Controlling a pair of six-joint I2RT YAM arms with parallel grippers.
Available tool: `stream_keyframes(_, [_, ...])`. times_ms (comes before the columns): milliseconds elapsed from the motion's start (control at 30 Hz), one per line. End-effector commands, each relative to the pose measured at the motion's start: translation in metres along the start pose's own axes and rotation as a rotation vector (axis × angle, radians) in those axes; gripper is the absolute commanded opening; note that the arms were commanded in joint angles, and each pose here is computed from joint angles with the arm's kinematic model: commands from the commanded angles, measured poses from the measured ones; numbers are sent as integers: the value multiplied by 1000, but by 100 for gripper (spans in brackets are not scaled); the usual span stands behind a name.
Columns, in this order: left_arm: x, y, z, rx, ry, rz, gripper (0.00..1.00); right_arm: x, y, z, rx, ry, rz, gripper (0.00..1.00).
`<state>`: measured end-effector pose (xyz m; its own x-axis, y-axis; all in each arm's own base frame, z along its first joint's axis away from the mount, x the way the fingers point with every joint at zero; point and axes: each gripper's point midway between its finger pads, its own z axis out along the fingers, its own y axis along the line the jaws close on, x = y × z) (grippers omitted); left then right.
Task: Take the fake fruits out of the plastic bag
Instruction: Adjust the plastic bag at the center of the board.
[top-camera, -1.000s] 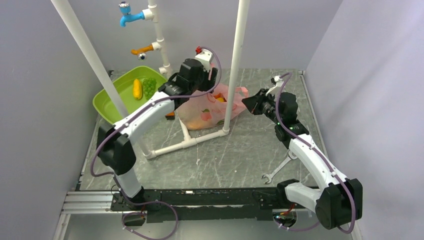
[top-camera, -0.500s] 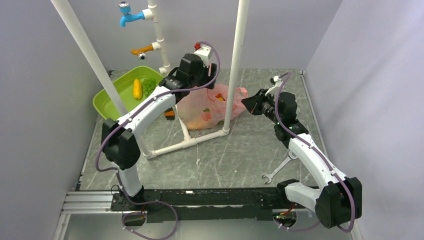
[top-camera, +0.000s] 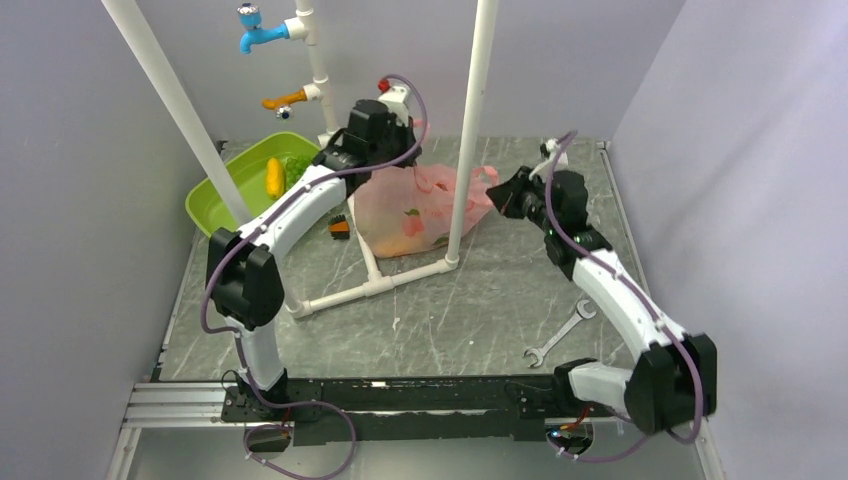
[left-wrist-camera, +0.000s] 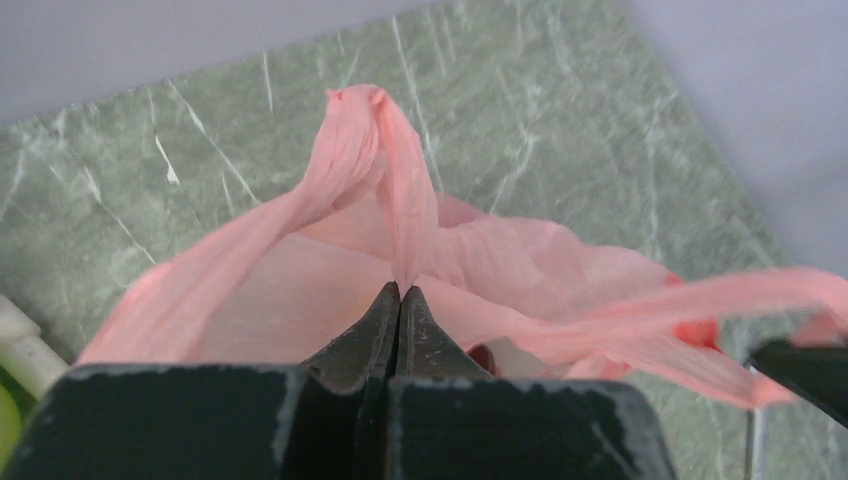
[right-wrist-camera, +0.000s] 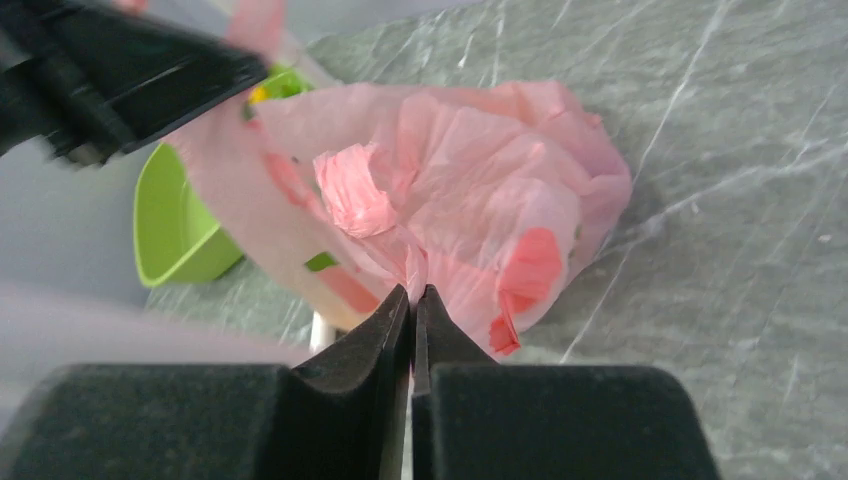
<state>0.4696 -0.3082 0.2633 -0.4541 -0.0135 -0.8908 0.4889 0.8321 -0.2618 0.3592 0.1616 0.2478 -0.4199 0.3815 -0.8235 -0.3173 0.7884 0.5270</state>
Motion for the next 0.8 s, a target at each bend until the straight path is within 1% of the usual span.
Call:
stream_keyframes(0, [-99,-14,-50,166,-279,-57,0,-60,-19,33,141,-69,-39,4])
stream_keyframes(100, [-130,-21,-63,288,-372,-35,0,-114,-27,47,176,-160,-59,0])
stream_keyframes(167, [-147,-26,-71,353,-396,-9,0,-137,-33,50,206,-182,-52,0])
stream_keyframes(233, [-161,-32,-78,373,-395,25,0,-159,-29,48,207,-216,-70,0])
stream_keyframes(300, [-171,-42,-91,408,-414,70,0,-169,-19,44,182,-236,-89,0])
stream_keyframes(400, [-170,-54,-113,456,-425,119,0,-162,-11,34,144,-237,-94,0])
stream_keyframes(467, [-161,-57,-125,465,-419,129,0,-144,-14,25,144,-209,-79,0])
stream_keyframes(533, [-141,-57,-132,472,-391,114,0,-117,-16,15,123,-174,-57,1])
stream_keyframes(600, [-102,-49,-131,452,-317,73,0,-88,-15,-1,96,-136,-33,2])
stream_keyframes(633, [-84,-44,-132,428,-281,45,0,-78,-14,-7,78,-135,-30,5])
stream_keyframes(667, [-64,-36,-133,391,-251,20,0,-62,-14,-12,63,-118,-17,10])
stream_keyframes(700, [-45,-24,-133,327,-228,-12,0,-49,-14,-16,49,-99,-2,12])
stream_keyframes(767, [-10,-9,-139,253,-183,-56,0,-22,-13,-22,19,-58,20,15])
